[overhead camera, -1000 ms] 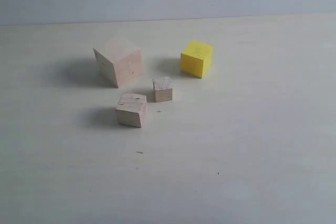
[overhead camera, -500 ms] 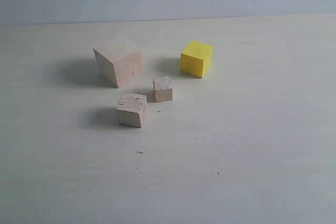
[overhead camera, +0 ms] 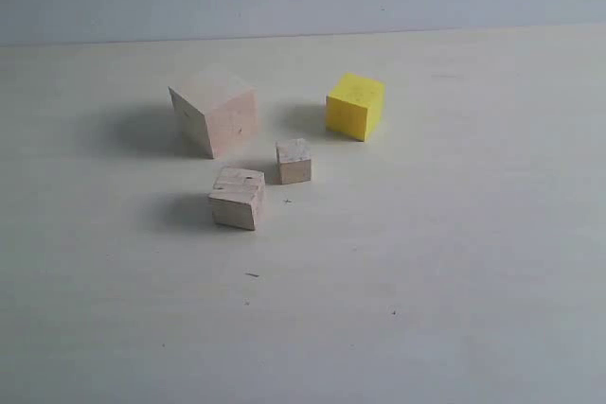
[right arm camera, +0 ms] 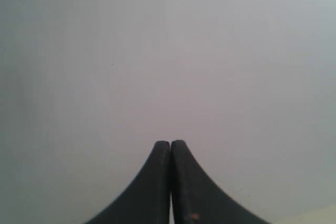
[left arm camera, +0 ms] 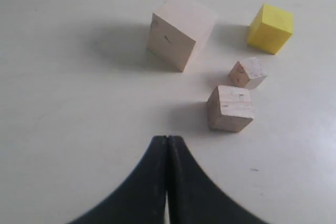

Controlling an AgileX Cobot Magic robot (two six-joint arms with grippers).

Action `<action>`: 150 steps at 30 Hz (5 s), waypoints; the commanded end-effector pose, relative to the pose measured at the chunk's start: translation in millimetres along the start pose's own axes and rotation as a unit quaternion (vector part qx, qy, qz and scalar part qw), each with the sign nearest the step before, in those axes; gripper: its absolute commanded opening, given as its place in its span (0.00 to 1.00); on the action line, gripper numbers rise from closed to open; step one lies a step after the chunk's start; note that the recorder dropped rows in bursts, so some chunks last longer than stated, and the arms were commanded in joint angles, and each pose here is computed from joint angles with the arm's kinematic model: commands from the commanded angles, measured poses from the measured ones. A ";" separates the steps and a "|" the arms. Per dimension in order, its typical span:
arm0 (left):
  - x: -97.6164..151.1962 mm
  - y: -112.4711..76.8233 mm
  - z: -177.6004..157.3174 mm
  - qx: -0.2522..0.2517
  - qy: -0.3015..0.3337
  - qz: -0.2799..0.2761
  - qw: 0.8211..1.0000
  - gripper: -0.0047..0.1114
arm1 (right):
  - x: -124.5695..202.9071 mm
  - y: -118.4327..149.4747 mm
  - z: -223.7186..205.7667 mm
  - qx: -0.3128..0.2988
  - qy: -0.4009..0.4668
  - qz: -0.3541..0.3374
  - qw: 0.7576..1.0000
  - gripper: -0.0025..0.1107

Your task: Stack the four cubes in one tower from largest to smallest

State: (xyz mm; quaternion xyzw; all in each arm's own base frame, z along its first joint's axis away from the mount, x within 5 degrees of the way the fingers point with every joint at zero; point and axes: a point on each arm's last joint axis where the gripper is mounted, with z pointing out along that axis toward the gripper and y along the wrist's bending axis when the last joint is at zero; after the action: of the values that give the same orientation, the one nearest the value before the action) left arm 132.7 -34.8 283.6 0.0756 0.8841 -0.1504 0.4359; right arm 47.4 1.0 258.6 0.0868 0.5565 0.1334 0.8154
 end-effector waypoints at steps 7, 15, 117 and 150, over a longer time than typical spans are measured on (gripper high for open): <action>-27.3 3.4 -3.8 -0.008 -0.138 -0.085 0.987 0.04 | -40.2 10.2 57.1 0.073 0.168 0.023 0.983 0.02; -38.2 5.7 29.2 0.010 -0.038 -0.060 0.997 0.04 | -7.8 34.0 118.2 0.005 0.449 0.013 0.894 0.02; -70.0 -72.1 364.9 0.324 0.279 0.238 0.872 0.04 | 71.7 35.1 147.1 -0.030 0.632 0.049 0.773 0.02; -84.8 -36.4 363.7 0.216 0.293 0.200 0.909 0.04 | 72.0 35.6 145.2 -0.039 0.640 0.041 0.766 0.02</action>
State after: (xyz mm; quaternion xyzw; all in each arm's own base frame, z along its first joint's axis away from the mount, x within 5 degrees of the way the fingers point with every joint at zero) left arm 441.9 -198.7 136.3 0.3976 0.8801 -0.2232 0.1327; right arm 202.1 58.2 256.6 -0.0190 0.9402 0.2168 0.2621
